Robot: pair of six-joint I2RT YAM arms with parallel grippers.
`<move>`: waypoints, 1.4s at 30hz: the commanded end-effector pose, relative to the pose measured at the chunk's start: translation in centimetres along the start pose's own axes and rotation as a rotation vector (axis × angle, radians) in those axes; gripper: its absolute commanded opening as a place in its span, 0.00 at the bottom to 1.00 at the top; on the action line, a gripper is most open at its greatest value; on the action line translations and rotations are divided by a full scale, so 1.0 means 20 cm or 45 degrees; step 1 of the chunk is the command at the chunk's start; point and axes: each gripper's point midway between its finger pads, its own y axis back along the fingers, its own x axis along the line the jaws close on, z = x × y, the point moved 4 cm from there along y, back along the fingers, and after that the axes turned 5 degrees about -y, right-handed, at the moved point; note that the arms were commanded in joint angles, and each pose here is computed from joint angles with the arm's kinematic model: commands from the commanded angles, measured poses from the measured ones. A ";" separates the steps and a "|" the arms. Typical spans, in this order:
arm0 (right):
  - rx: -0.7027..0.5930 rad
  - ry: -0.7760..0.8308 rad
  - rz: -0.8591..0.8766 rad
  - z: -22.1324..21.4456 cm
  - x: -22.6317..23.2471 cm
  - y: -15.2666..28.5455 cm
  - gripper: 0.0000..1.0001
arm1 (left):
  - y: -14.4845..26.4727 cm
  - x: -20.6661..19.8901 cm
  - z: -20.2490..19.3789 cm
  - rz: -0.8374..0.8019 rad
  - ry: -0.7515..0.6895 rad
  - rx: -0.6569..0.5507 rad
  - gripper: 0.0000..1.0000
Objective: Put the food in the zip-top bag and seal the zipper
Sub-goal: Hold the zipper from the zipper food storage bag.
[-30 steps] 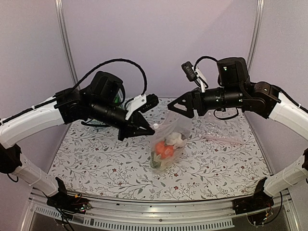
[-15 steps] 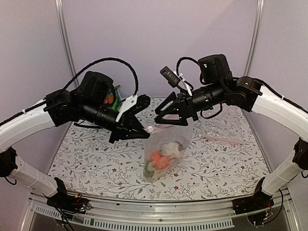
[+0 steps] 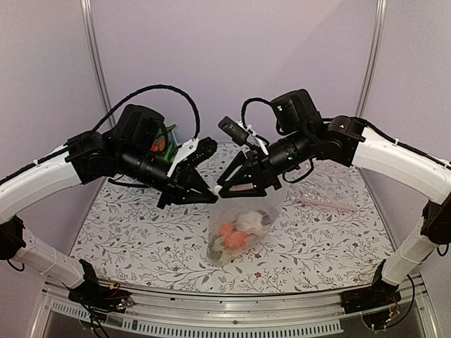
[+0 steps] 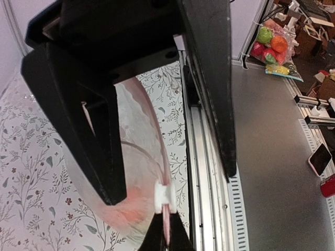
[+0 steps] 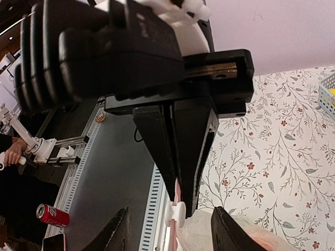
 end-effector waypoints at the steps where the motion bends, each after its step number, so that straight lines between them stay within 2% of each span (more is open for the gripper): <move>1: 0.028 0.002 0.034 -0.01 0.02 -0.02 0.48 | 0.03 0.02 0.03 0.001 -0.007 -0.054 0.00; 5: 0.025 0.005 0.027 -0.01 0.02 -0.02 0.42 | 0.02 0.02 0.02 -0.008 0.004 -0.058 0.00; 8: 0.020 0.005 0.028 0.00 0.02 -0.02 0.34 | 0.02 0.03 0.02 -0.007 0.013 -0.055 0.00; 16: 0.024 -0.015 0.030 0.00 0.00 -0.05 0.23 | 0.02 0.04 0.01 -0.001 0.019 -0.058 0.00; 28: -0.008 -0.022 0.061 0.03 0.00 -0.07 0.21 | 0.01 0.04 0.00 0.001 0.024 -0.049 0.00; 29: -0.014 -0.015 0.067 0.04 0.01 -0.07 0.23 | 0.01 0.04 0.01 0.000 0.025 -0.050 0.00; 31: -0.024 -0.031 0.073 0.05 0.01 -0.06 0.33 | 0.01 0.04 0.00 -0.001 0.025 -0.049 0.00; 33: -0.033 -0.038 0.074 0.06 0.02 -0.06 0.36 | 0.01 0.04 0.01 -0.001 0.025 -0.049 0.00; 42: -0.034 -0.054 0.082 0.05 0.04 -0.05 0.20 | 0.02 0.06 0.00 0.028 0.023 -0.039 0.00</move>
